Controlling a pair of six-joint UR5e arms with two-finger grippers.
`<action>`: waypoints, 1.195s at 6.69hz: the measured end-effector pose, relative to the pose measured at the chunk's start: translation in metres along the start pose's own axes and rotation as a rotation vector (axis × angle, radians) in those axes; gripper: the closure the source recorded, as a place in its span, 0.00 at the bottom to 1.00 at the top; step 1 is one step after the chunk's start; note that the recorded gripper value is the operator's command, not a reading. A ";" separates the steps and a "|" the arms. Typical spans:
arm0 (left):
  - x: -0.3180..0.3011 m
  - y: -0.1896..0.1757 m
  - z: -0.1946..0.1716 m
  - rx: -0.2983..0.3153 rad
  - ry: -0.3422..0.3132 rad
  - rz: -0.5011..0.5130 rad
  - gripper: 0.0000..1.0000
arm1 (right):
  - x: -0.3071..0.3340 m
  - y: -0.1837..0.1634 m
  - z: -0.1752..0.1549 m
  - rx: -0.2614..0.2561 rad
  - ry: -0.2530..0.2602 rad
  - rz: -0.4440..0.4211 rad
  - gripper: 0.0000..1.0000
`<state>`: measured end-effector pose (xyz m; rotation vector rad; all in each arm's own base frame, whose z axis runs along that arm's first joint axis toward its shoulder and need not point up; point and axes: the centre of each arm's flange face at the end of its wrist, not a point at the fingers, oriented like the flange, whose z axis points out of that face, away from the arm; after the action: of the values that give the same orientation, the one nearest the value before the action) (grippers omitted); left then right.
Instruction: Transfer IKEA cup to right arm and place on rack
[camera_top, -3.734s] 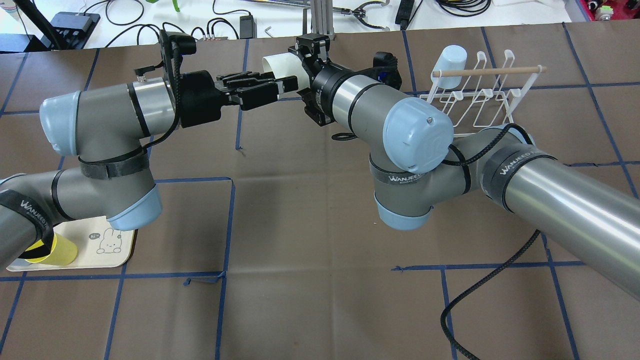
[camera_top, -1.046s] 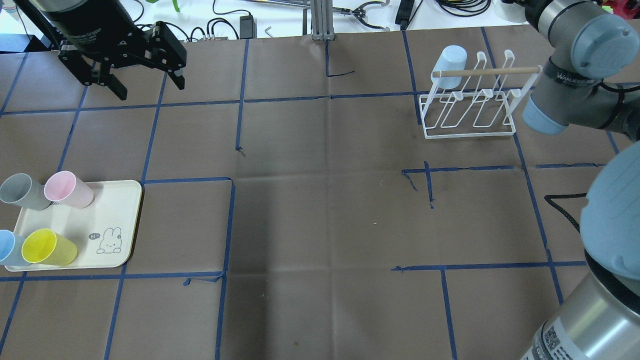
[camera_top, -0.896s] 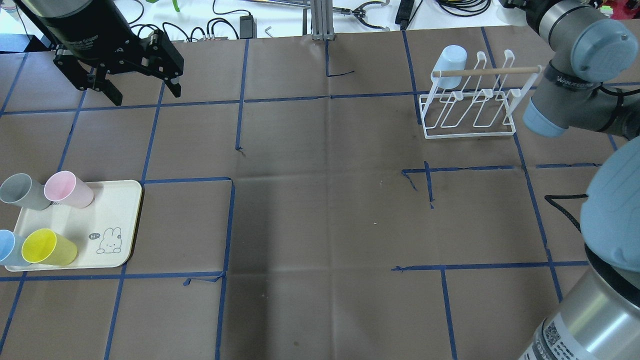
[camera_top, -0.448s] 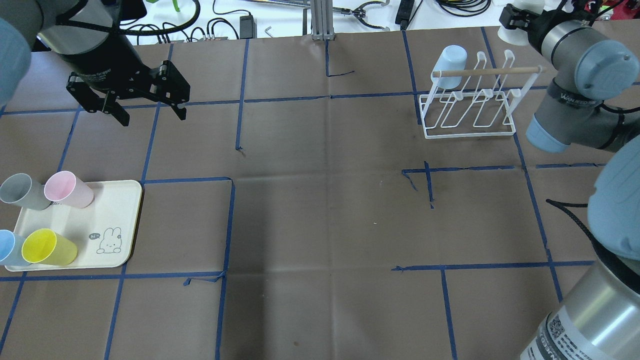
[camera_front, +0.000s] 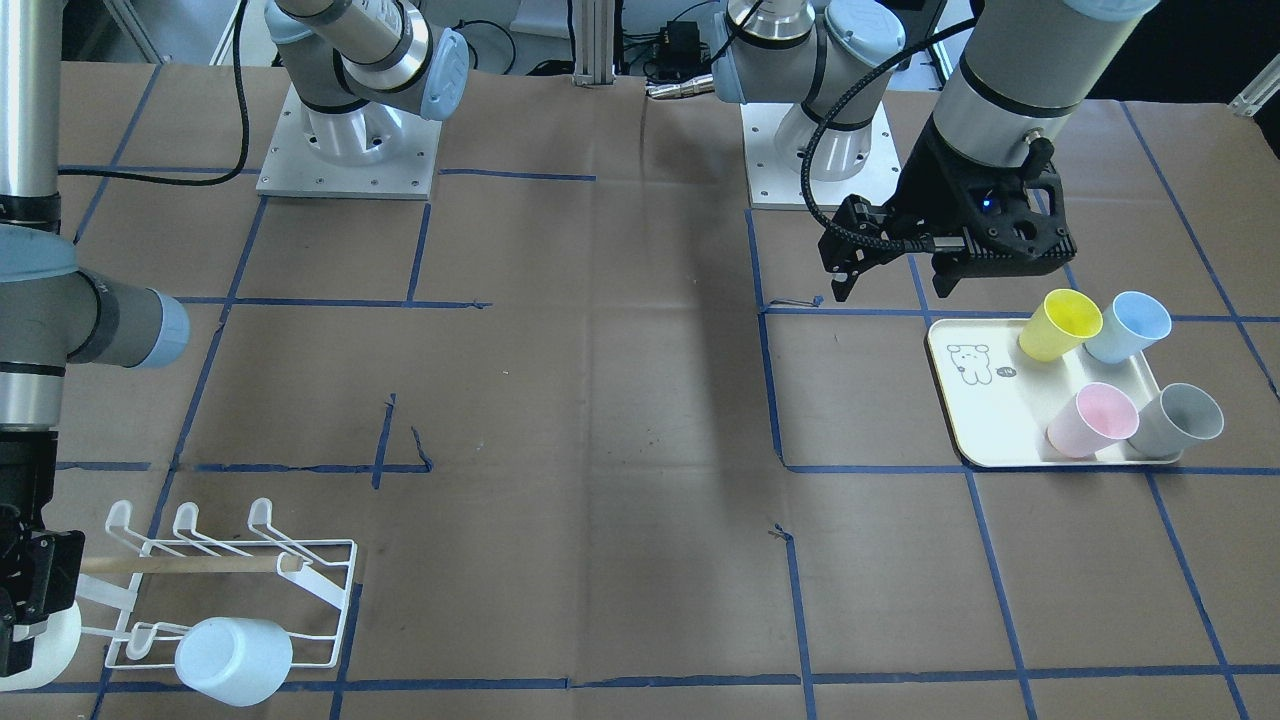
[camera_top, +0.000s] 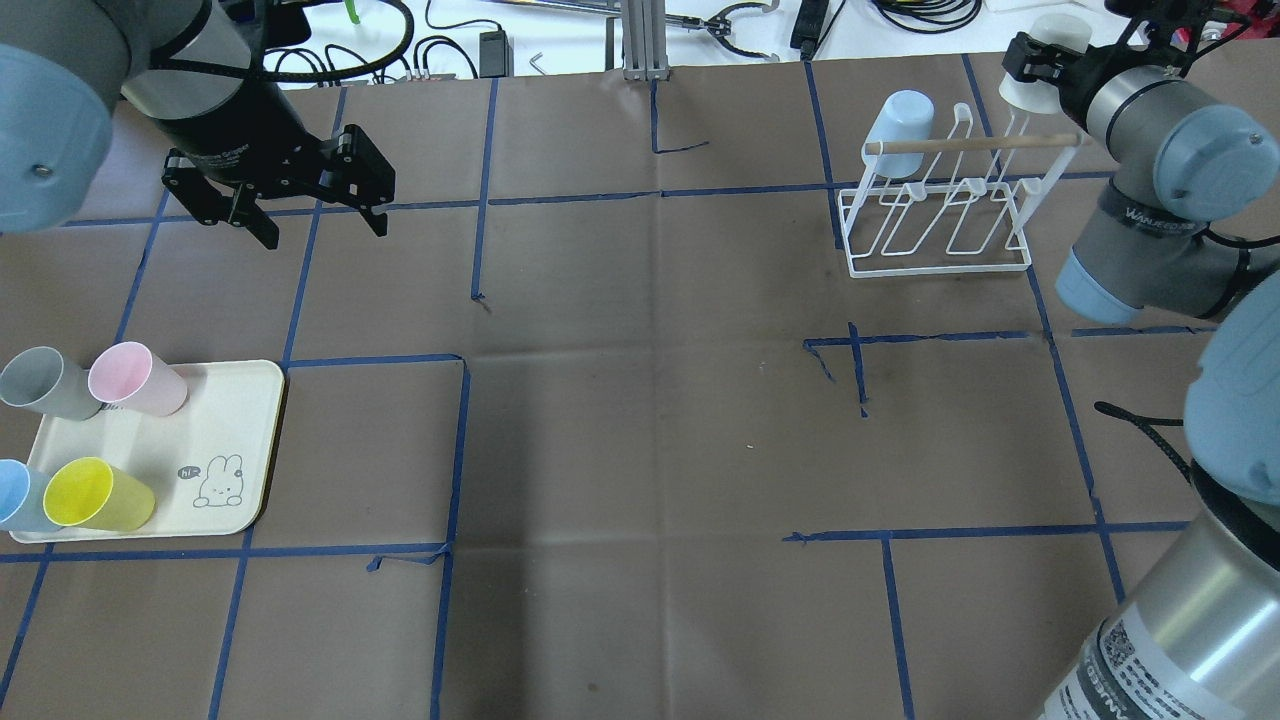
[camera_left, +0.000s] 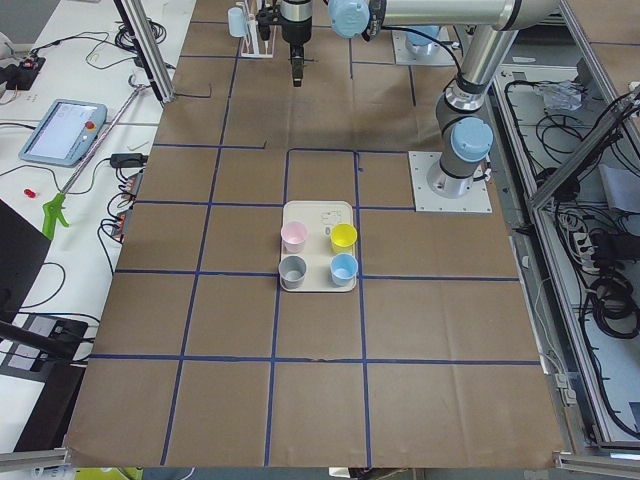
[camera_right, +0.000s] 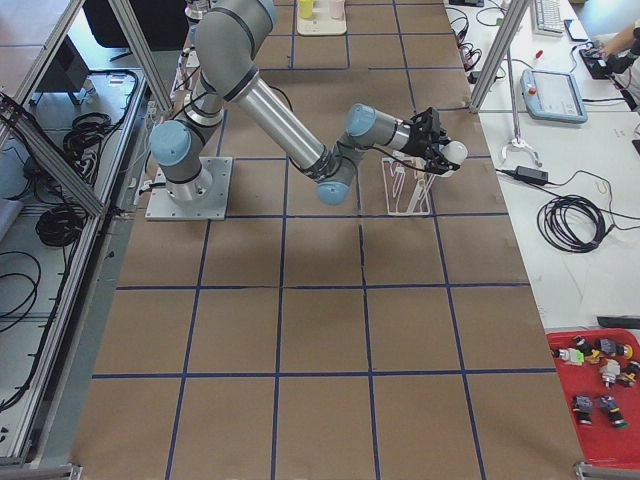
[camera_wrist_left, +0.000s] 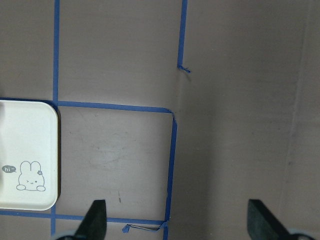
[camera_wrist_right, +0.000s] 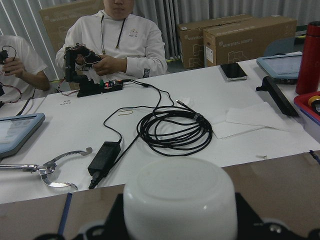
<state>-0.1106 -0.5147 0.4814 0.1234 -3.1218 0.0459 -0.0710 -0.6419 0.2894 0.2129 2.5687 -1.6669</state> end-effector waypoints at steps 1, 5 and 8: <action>0.000 -0.003 0.001 -0.001 -0.001 0.000 0.01 | 0.002 0.004 0.002 -0.007 0.000 -0.004 0.81; 0.008 -0.003 0.000 0.012 -0.007 0.019 0.01 | 0.003 0.030 0.003 -0.006 0.006 -0.012 0.01; 0.008 -0.003 0.000 0.016 -0.013 0.032 0.01 | 0.002 0.028 0.003 -0.002 0.013 -0.022 0.00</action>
<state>-0.1185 -0.5184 0.4820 0.0737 -3.1373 0.0701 -0.0689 -0.6331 0.2626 0.1970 2.5915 -1.6755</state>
